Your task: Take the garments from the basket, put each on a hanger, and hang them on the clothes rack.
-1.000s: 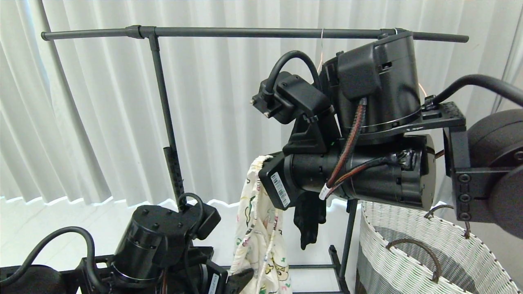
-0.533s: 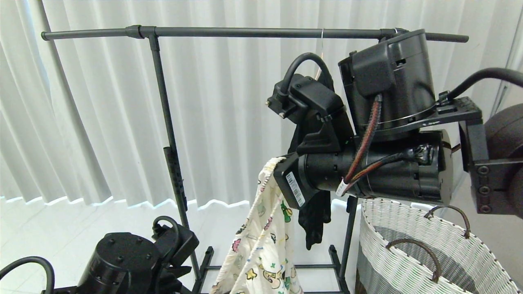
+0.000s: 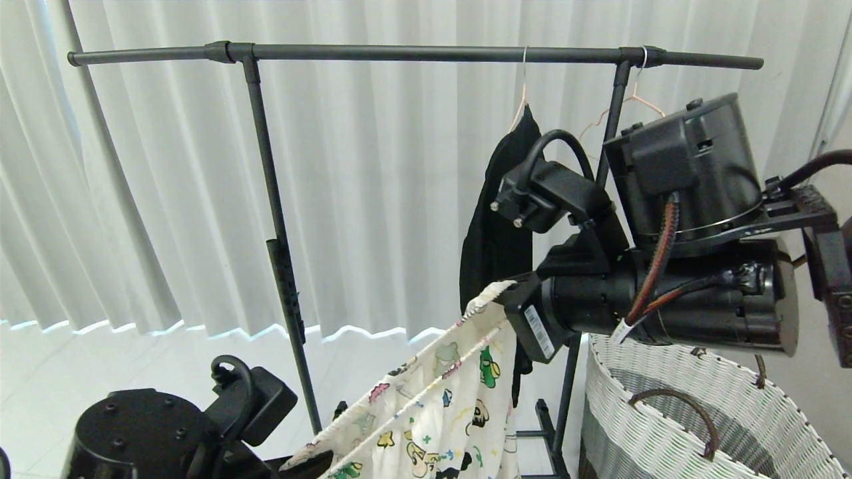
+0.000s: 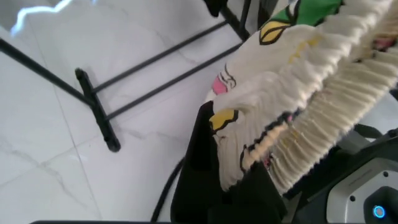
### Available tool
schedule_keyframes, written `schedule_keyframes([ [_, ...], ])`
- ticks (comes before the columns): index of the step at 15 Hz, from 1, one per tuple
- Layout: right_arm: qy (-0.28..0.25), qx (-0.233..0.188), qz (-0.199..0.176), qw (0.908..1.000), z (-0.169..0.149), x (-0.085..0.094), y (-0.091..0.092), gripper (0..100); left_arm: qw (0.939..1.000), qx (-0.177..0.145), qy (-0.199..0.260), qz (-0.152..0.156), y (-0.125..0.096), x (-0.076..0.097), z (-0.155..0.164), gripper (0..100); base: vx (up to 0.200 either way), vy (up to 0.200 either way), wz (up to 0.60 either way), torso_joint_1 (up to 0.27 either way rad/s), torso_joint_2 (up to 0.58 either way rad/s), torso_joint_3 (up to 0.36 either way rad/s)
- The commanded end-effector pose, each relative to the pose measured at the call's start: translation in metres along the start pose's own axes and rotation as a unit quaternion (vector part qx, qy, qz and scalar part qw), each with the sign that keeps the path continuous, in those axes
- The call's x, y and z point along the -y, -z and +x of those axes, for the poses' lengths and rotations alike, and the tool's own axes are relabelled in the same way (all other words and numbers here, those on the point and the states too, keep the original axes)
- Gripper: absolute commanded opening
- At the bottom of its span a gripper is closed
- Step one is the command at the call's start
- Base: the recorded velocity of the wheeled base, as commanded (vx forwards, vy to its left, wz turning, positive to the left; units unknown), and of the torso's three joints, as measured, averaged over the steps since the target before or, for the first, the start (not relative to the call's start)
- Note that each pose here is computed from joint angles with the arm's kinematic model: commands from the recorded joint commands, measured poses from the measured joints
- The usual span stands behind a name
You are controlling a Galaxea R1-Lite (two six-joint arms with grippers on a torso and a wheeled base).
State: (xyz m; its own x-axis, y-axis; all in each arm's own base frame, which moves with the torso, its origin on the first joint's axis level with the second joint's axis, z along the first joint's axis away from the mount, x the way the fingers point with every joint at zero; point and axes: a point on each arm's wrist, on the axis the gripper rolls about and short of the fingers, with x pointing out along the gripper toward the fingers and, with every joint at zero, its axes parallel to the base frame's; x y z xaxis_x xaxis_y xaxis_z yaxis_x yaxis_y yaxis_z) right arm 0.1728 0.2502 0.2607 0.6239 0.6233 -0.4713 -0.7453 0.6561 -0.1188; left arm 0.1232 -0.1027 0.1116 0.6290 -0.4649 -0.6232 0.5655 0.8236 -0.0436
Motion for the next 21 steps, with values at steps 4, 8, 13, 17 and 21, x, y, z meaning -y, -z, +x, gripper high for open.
schedule_keyframes([
  [4,0.04,-0.034,0.033,0.9981,-0.049,0.03,0.031,0,0.9959,0.089,0.008,0.016,-0.067,0.004,-0.035,0,0.0,0.0,0.0,0.0,0.0,0.0],
  [8,0.055,-0.025,0.048,0.997,-0.087,0.041,0.028,0,0.9956,0.058,0.072,0.011,-0.151,0.013,-0.08,0,0.0,0.0,0.0,0.0,0.0,0.0],
  [13,0.078,0.039,0.073,0.9935,-0.119,0.065,-0.019,0,0.9939,0.084,0.07,0.014,-0.209,0.017,-0.1,0,0.0,0.0,0.0,0.0,0.0,0.0],
  [17,0.066,0.049,0.075,0.9938,-0.132,0.068,-0.034,0,0.995,0.085,0.029,0.044,-0.206,0.016,-0.1,0,0.0,0.0,0.0,0.0,0.0,0.0],
  [21,0.061,0.035,0.075,0.9947,-0.135,0.067,-0.03,0,0.9952,0.085,0.016,0.046,-0.205,0.016,-0.1,0,0.0,0.0,0.0,0.0,0.0,0.0],
])
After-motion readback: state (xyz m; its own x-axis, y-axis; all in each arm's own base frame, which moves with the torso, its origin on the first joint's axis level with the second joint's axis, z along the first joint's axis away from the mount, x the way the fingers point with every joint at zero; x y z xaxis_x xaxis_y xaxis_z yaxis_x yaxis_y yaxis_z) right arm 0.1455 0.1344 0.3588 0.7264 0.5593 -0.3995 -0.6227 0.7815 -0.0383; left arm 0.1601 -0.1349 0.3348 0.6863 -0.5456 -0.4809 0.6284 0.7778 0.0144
